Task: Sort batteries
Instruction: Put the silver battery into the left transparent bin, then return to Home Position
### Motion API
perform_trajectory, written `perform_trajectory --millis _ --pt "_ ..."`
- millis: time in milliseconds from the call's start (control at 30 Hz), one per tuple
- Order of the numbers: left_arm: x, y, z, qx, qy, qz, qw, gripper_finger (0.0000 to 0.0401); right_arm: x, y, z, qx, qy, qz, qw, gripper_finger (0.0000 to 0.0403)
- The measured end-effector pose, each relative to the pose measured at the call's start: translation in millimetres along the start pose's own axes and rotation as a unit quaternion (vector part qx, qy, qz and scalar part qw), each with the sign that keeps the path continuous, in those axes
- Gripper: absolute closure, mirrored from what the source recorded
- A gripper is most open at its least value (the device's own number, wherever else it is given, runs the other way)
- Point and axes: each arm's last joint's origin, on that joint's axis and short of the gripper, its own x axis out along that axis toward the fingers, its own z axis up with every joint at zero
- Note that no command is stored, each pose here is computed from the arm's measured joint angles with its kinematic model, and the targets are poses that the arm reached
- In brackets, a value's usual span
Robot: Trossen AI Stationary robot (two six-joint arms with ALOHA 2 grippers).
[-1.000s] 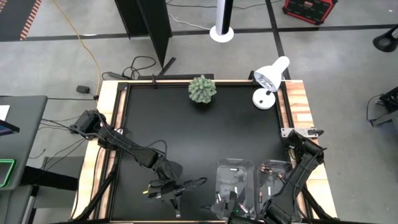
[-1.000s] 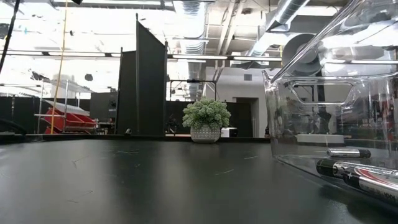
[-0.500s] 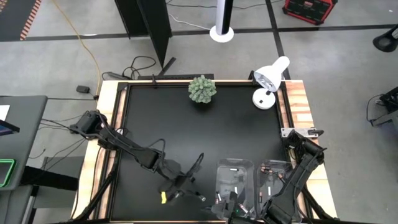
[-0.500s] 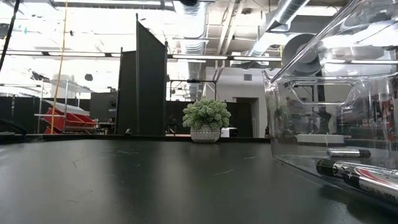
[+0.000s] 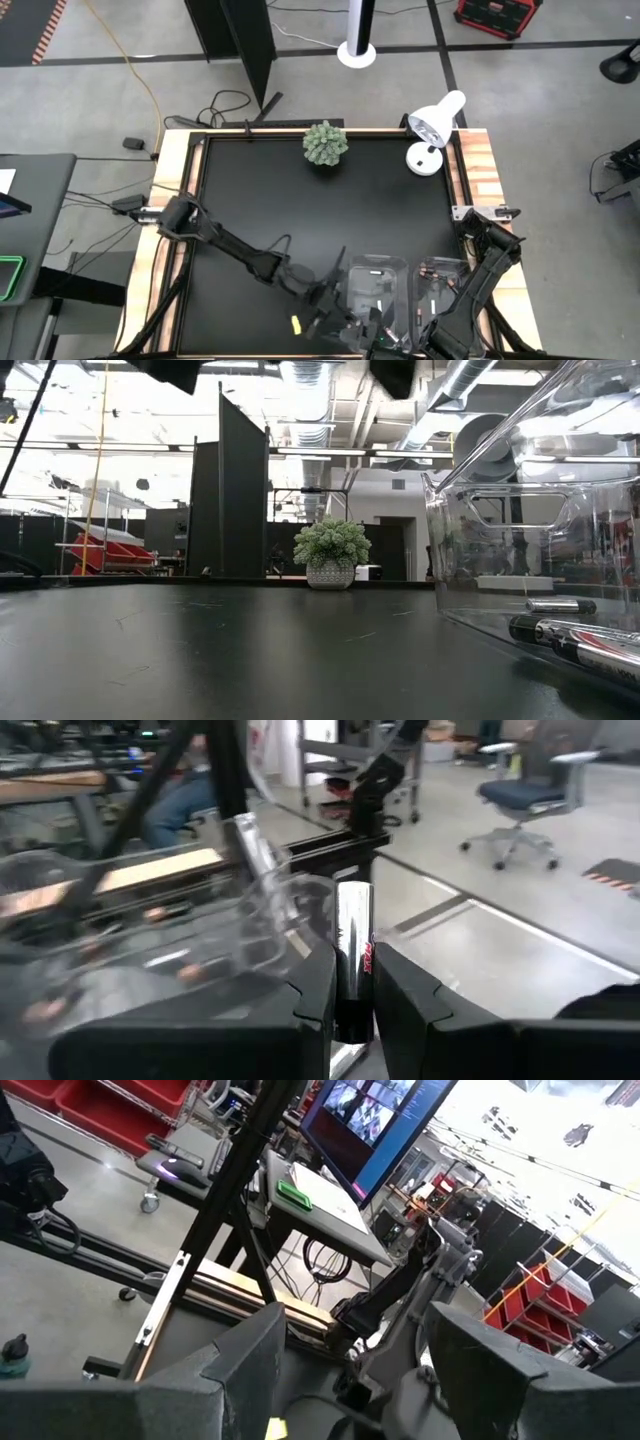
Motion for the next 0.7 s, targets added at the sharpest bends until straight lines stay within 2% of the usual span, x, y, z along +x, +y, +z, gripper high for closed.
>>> perform_trajectory --millis 367,467,700 --pt "62.7 1.6 -11.0 -0.038 0.087 -0.078 0.992 0.0357 -0.5 0.6 -0.6 -0.005 0.002 0.001 1.0 0.0143" --pt "69.2 1.6 -11.1 -0.041 0.105 -0.088 0.99 0.0343 -0.5 0.6 -0.7 -0.005 0.002 0.002 1.0 0.0143" --pt "71.9 1.4 -11.5 -0.041 0.103 -0.092 0.99 0.0295 -0.5 0.7 -0.8 -0.006 0.002 0.002 1.0 0.0143"
